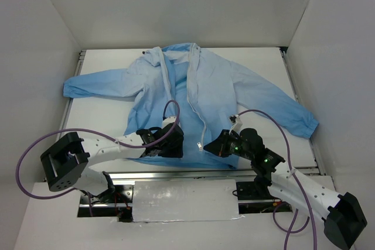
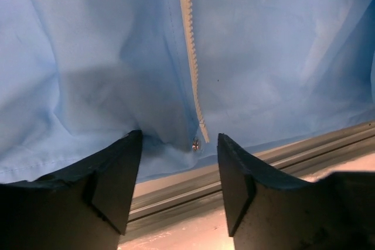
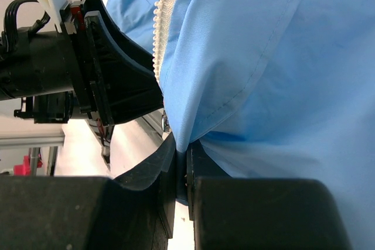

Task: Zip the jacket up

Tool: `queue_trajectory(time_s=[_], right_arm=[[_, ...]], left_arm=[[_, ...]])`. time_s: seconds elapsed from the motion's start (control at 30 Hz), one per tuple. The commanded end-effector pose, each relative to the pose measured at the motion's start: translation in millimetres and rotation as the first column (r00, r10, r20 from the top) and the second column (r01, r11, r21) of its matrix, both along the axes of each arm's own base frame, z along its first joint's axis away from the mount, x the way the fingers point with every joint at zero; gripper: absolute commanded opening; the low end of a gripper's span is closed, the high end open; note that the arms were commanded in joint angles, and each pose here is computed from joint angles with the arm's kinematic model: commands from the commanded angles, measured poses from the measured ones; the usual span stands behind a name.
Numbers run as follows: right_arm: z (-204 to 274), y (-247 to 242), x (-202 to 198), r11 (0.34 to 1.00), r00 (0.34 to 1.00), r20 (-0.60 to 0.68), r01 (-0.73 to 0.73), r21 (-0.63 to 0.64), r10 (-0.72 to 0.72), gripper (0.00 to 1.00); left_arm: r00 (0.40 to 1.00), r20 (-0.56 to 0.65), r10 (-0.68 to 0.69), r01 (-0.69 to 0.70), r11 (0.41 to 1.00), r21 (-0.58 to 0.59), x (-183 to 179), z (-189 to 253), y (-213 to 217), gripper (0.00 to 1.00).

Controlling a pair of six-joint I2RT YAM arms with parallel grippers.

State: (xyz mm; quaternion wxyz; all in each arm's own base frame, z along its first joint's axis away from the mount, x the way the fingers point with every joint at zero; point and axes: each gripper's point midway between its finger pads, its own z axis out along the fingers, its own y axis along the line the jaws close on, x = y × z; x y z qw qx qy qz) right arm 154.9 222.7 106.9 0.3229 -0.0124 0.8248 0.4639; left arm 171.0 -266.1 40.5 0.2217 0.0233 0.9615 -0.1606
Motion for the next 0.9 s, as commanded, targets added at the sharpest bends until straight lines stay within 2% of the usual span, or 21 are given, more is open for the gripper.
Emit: queue_trajectory(time_s=[0.0,0.23,0.33,0.37,0.4,0.53,0.6,0.63,0.67,0.83,0.87], right_arm=[[15.6,4.6,3.7,0.999,0.999,0.046,-0.009,0.033,0.008,0.0],[14.9,5.1,3.8,0.999,0.999,0.041,-0.009,0.035,0.008,0.0],[14.6,4.1,3.9,1.0,0.999,0.042,-0.006,0.028,0.005,0.0],[13.6,3.9,3.2,1.0,0.999,0.039,-0.006,0.025,0.006,0.0],[14.0,3.7,3.5,1.0,0.999,0.04,-0.005,0.025,0.004,0.0],[12.8,3.2,3.7,1.0,0.999,0.039,-0.004,0.021,0.004,0.0],[12.5,3.1,4.1,1.0,0.999,0.037,-0.002,0.021,0.002,0.0],[12.1,3.6,3.7,1.0,0.999,0.034,-0.005,0.021,0.004,0.0],[12.1,3.6,3.7,1.0,0.999,0.034,-0.005,0.021,0.004,0.0],[12.4,3.4,3.6,1.0,0.999,0.036,-0.007,0.016,0.006,0.0],[12.5,3.6,3.3,1.0,0.999,0.035,-0.009,0.013,0.008,0.0]], left_arm=[[1.0,-0.01,-0.006,0.005,0.999,-0.048,-3.3,9.3,-6.7,0.65],[0.999,-0.036,-0.009,0.009,1.0,-0.003,-6.2,-4.7,-6.3,0.62],[0.999,-0.051,-0.011,0.012,1.0,0.011,-7.7,-14.2,-5.9,0.56],[0.998,-0.055,-0.012,0.013,1.0,0.019,-7.9,-18.5,-6.0,0.47],[0.998,-0.059,-0.012,0.013,1.0,0.024,-8.1,-20.7,-5.7,0.44],[0.998,-0.064,-0.011,0.015,0.999,0.047,-6.4,-28.6,-6.1,0.42],[0.998,-0.063,-0.008,0.012,0.998,0.055,-5.8,-31.1,-5.0,0.3],[0.998,-0.061,0.0,0.004,0.998,0.057,-4.8,-31.6,-4.9,0.07],[0.998,-0.058,0.003,0.0,0.998,0.059,-4.0,-31.2,-4.7,0.0],[0.998,-0.01,0.055,-0.054,0.994,0.091,3.0,-17.5,7.9,0.0],[0.998,0.014,0.066,-0.067,0.995,0.074,5.9,-5.9,7.9,0.05]])
